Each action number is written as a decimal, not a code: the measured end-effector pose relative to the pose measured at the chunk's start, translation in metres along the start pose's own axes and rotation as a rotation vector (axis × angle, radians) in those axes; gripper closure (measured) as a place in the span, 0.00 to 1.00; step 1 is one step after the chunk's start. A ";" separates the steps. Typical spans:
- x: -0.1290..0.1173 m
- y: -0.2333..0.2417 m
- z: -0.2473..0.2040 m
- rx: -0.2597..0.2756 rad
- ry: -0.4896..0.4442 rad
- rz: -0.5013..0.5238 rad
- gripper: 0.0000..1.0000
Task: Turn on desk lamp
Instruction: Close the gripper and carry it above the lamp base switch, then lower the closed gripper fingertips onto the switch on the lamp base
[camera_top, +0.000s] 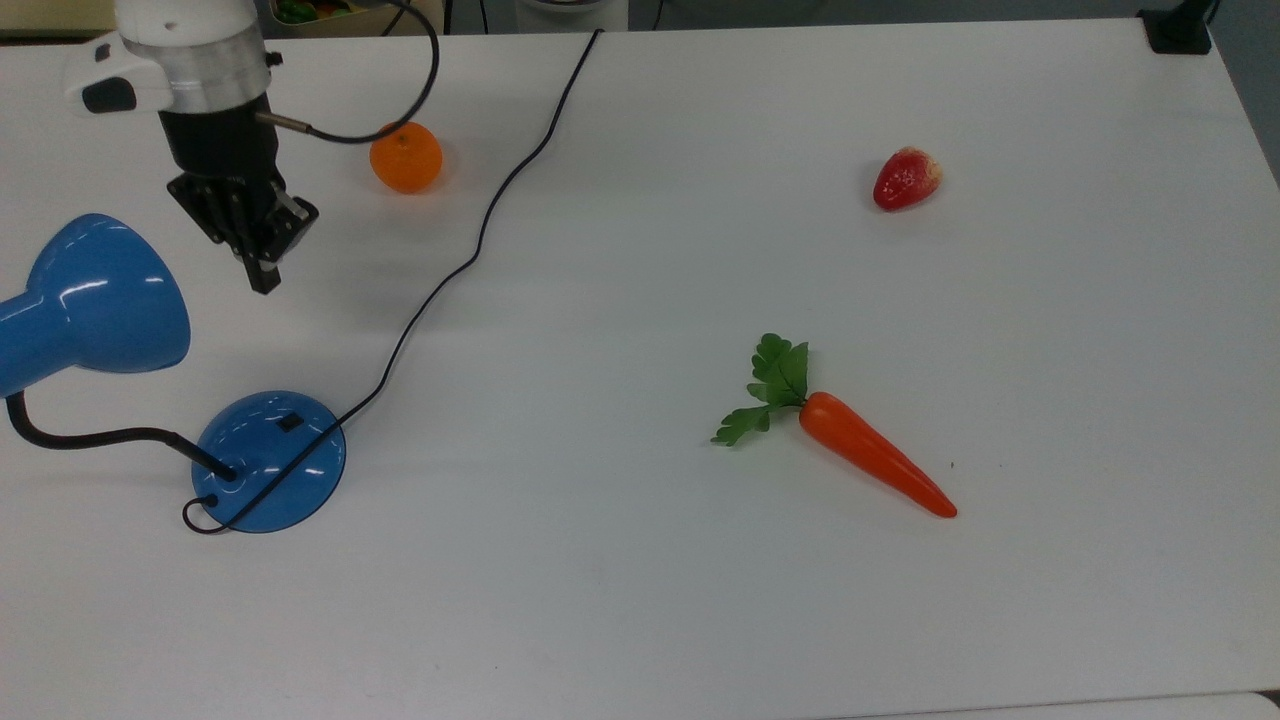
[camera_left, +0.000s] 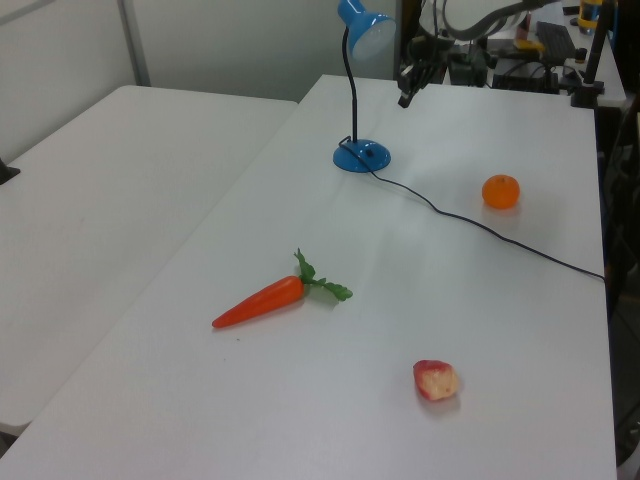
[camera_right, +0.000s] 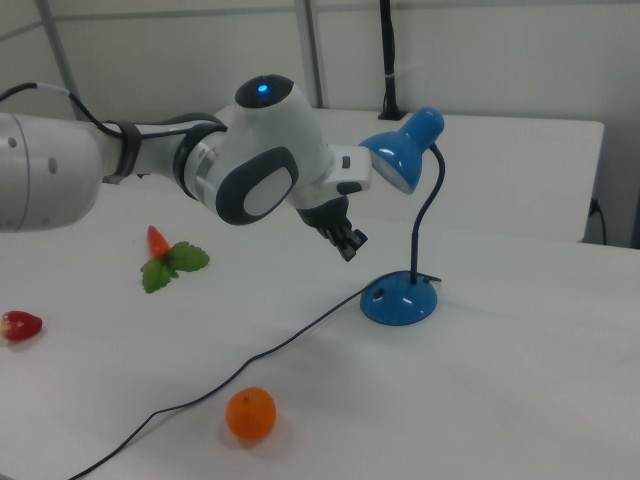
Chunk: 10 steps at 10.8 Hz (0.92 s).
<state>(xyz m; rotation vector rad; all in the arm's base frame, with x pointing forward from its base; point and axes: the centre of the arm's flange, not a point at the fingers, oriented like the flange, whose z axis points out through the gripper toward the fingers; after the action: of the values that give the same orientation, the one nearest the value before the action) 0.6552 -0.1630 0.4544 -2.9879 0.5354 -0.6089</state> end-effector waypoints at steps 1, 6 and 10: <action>0.001 -0.006 0.010 0.000 0.032 0.028 0.98; -0.016 -0.023 0.058 -0.001 0.132 0.078 0.98; -0.022 -0.027 0.086 -0.006 0.156 0.099 0.98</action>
<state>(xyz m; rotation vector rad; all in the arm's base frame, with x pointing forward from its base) 0.6788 -0.1322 0.3697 -2.9131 0.6914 -0.8371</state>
